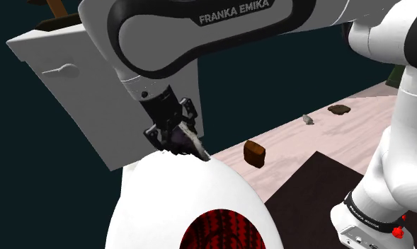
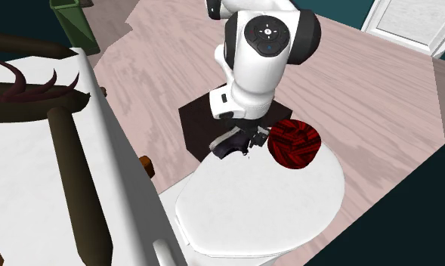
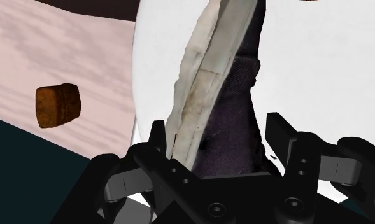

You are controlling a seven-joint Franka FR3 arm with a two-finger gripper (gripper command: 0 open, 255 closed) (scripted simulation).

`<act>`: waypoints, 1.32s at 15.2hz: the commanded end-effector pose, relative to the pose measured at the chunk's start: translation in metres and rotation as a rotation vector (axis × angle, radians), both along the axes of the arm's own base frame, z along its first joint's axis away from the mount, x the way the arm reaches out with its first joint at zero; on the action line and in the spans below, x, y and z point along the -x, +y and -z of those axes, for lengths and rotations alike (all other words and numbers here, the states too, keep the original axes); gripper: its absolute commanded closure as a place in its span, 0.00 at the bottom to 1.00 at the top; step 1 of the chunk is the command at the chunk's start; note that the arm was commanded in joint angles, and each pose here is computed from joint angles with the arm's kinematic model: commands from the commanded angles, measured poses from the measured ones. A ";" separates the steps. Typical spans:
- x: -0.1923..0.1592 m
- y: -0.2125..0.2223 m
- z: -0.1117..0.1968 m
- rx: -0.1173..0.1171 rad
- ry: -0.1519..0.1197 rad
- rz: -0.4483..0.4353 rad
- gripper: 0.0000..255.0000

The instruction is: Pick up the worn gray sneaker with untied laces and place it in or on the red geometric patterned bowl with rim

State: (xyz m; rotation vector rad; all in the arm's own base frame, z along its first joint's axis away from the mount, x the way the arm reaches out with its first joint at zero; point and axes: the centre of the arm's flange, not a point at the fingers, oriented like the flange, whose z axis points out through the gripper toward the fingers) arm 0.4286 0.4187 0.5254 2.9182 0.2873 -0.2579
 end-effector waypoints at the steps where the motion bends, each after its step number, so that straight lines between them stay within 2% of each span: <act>1: 0.024 0.006 0.001 0.000 0.000 0.002 1.00; 16: 0.216 0.056 -0.006 0.000 0.000 0.002 1.00; 17: 0.226 0.058 -0.006 0.000 0.000 0.002 1.00; 20: 0.226 0.058 0.010 0.000 0.000 0.002 1.00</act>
